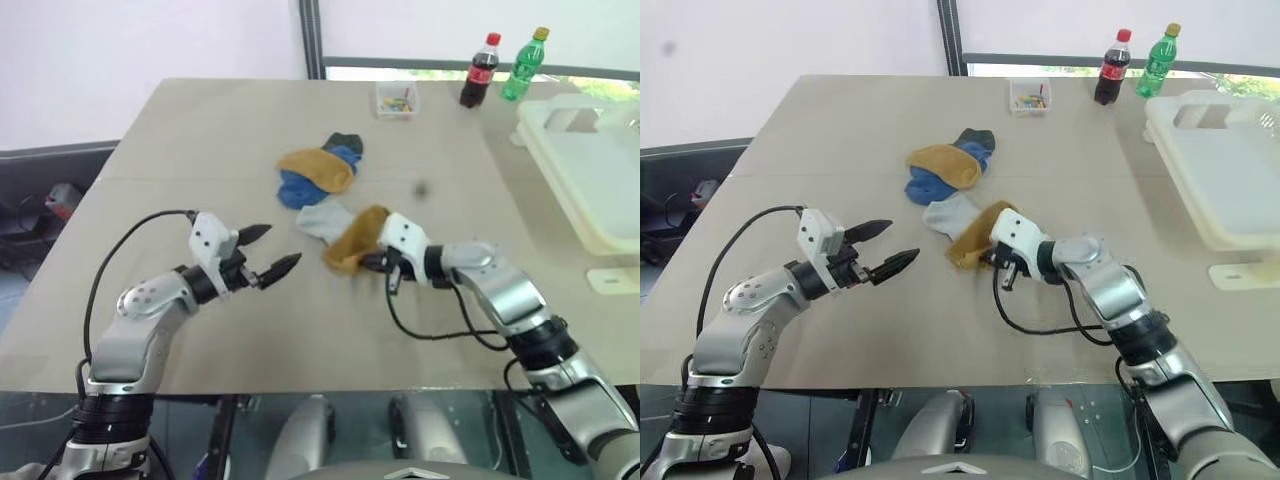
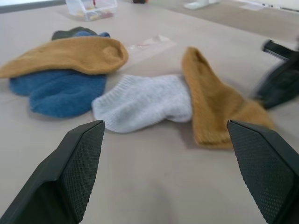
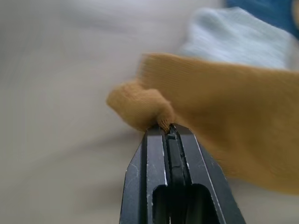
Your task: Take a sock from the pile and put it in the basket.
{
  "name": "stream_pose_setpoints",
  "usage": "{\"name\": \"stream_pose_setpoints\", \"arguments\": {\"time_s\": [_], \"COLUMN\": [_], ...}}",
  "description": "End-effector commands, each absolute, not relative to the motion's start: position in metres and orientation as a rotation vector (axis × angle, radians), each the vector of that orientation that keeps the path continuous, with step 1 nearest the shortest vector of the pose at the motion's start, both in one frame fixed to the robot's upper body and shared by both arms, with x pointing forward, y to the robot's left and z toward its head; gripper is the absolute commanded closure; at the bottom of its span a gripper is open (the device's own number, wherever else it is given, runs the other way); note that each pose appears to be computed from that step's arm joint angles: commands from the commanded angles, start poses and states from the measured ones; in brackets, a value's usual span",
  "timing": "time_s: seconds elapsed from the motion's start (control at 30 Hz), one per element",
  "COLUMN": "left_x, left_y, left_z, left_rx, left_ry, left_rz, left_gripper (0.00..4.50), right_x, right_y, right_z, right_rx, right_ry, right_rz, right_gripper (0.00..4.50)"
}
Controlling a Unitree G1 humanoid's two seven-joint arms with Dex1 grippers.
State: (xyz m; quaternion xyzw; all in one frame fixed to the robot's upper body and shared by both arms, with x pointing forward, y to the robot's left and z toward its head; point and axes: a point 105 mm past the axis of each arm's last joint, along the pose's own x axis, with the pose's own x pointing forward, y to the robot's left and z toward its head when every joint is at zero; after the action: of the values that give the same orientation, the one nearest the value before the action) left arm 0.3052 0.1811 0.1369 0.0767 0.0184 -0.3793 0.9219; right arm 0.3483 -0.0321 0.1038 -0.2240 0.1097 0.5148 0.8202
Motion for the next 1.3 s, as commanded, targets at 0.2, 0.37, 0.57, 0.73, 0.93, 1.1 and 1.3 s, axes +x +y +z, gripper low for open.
{"name": "stream_pose_setpoints", "arguments": {"time_s": [0.2, 0.37, 0.57, 0.73, 0.93, 1.1, 1.3], "left_x": [0.306, 0.303, 0.301, 0.304, 0.307, 0.307, 0.307], "left_y": [0.178, 0.180, 0.180, 0.179, 0.176, 0.177, 0.177], "left_z": [0.145, 0.144, 0.142, 0.141, 0.140, 0.139, 0.138], "left_rx": [0.171, 0.164, 0.160, 0.161, 0.165, 0.174, 0.188], "left_ry": [-0.003, -0.003, 0.002, 0.006, 0.015, 0.026, 0.034], "left_rz": [-0.770, -0.752, -0.749, -0.762, -0.792, -0.807, -0.823], "left_gripper": [0.00, 0.00, 0.00, 0.00, 0.00, 0.00, 0.00], "right_x": [0.404, 0.369, 0.313, 0.282, 0.265, 0.254, 0.258], "right_y": [-0.028, -0.023, -0.033, -0.045, -0.051, -0.036, -0.045], "right_z": [0.131, 0.165, 0.166, 0.145, 0.130, 0.162, 0.122], "right_rx": [-0.511, -0.335, -0.326, -0.383, -0.382, -0.133, -0.378], "right_ry": [0.081, 0.000, 0.040, 0.173, 0.282, 0.184, 0.240], "right_rz": [0.931, 1.152, 1.363, 1.441, 1.484, 1.531, 1.445], "right_gripper": [4.46, 4.46, 4.46, 4.46, 4.46, 4.46, 4.46]}}
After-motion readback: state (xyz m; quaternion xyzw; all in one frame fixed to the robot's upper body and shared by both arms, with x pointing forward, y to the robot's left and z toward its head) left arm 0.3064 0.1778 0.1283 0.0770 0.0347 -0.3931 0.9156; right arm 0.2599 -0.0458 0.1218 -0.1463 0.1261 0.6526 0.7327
